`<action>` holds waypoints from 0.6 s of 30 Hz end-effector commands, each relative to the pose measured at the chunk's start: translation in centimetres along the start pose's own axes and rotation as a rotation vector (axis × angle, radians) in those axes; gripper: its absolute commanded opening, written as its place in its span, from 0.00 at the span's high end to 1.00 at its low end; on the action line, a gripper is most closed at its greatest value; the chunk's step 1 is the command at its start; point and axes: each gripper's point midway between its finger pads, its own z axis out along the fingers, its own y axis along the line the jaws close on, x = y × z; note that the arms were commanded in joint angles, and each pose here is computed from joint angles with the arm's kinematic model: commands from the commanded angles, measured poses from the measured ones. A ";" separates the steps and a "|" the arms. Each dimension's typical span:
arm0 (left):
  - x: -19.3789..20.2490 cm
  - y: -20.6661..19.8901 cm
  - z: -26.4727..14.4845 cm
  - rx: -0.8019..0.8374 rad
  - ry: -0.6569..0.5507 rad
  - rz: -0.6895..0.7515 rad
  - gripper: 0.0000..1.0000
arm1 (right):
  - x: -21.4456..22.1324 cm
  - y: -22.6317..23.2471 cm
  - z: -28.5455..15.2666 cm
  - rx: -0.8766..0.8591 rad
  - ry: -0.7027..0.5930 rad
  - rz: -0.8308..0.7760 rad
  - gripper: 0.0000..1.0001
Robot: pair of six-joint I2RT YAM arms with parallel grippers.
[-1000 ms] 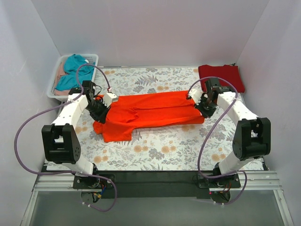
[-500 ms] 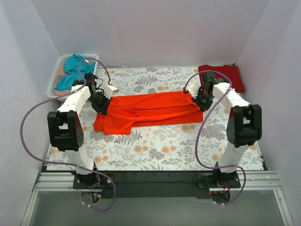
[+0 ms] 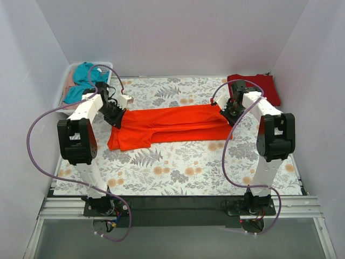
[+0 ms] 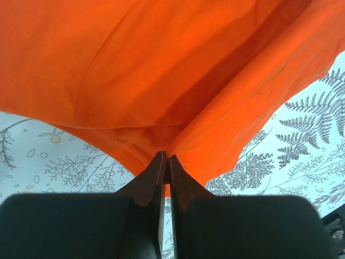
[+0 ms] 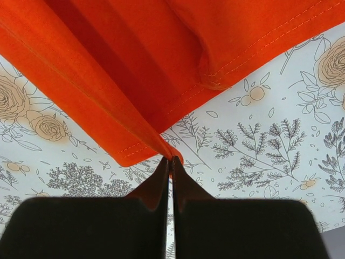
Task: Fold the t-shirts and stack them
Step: Fold the tshirt
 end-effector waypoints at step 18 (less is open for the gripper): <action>-2.5 2.2 0.8 -0.039 -0.013 0.044 1.00 | -0.6 -1.1 0.1 -0.001 -0.011 0.026 0.99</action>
